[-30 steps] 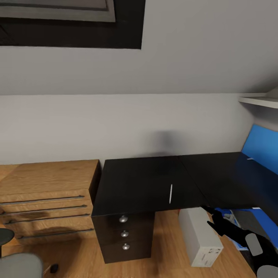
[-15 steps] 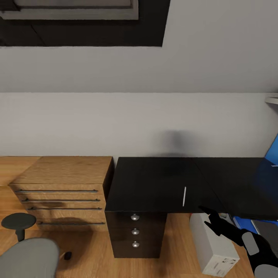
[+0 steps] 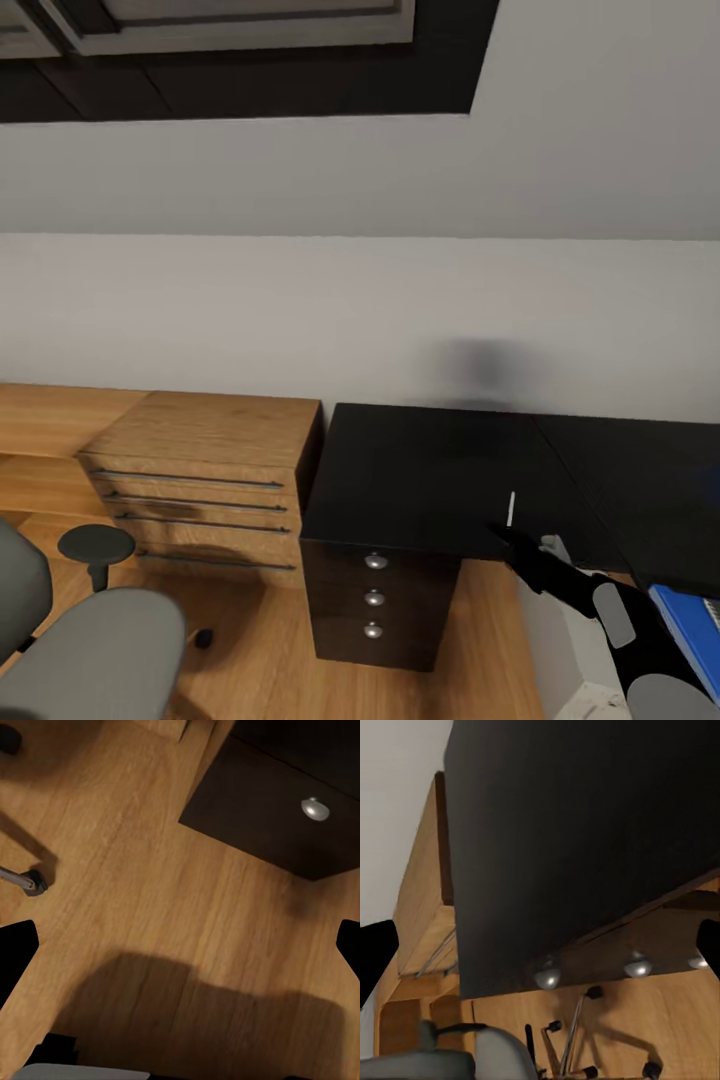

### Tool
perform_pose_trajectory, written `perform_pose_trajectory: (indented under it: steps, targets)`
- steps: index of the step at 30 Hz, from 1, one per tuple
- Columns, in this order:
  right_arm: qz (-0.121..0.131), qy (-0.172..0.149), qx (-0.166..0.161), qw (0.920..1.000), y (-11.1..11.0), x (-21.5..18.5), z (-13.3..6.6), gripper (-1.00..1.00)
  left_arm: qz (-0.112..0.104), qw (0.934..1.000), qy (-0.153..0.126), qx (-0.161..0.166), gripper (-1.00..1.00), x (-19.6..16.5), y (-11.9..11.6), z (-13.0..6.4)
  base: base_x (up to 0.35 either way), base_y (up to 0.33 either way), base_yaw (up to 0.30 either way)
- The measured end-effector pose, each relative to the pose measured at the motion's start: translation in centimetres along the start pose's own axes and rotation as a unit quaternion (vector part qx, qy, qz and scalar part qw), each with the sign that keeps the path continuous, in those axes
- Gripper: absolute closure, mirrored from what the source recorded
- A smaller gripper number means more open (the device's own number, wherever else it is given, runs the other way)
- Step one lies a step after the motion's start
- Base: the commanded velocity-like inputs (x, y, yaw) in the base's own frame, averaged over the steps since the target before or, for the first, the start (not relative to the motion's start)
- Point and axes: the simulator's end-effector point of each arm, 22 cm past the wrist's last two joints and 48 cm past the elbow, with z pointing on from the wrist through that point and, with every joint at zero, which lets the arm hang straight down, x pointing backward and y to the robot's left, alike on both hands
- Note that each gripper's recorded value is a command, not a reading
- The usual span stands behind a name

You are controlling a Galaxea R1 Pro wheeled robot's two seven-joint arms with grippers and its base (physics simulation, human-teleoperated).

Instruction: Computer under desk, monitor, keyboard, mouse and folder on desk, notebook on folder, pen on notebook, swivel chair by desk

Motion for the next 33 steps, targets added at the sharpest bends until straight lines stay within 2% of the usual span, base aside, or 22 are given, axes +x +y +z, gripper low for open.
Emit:
perform_pose_trajectory:
  steps: [4,10,15,20,25,29,33]
  targets:
    - [-0.021,-0.010,-0.008,0.9997,1.3,-0.3,0.5,-1.00,0.000,1.0000,0.000,0.000,-1.00,0.0,0.0,0.0,0.000,0.000,0.045]
    - [-0.041,-0.017,-0.005,0.9990,2.0,-0.5,0.8,-1.00,0.000,1.0000,0.001,0.000,-1.00,0.1,0.0,0.0,0.000,0.000,0.014]
    - [-0.064,-0.009,0.015,0.9978,1.9,-0.2,1.2,-1.00,0.000,1.0000,0.001,0.000,-1.00,0.1,0.0,0.0,0.000,0.000,0.004]
    - [-0.106,0.005,0.053,0.9930,2.0,0.8,2.3,-1.00,0.000,1.0000,-0.004,0.000,-1.00,-0.1,0.0,0.0,0.000,0.000,0.001]
    - [-0.163,0.000,0.120,0.9794,2.0,0.6,3.1,-1.00,0.001,0.9998,-0.019,0.000,-1.00,-0.8,0.0,0.0,0.000,0.000,0.000]
    - [-0.205,-0.019,0.179,0.9621,2.0,-0.7,2.9,-1.00,0.002,0.9996,-0.028,-0.001,-1.00,-1.1,0.1,0.0,0.000,0.000,0.000]
    - [-0.234,-0.039,0.233,0.9432,1.8,-2.2,2.2,-1.00,0.002,0.9996,-0.028,-0.003,-1.00,-0.9,0.2,0.0,0.000,0.000,0.000]
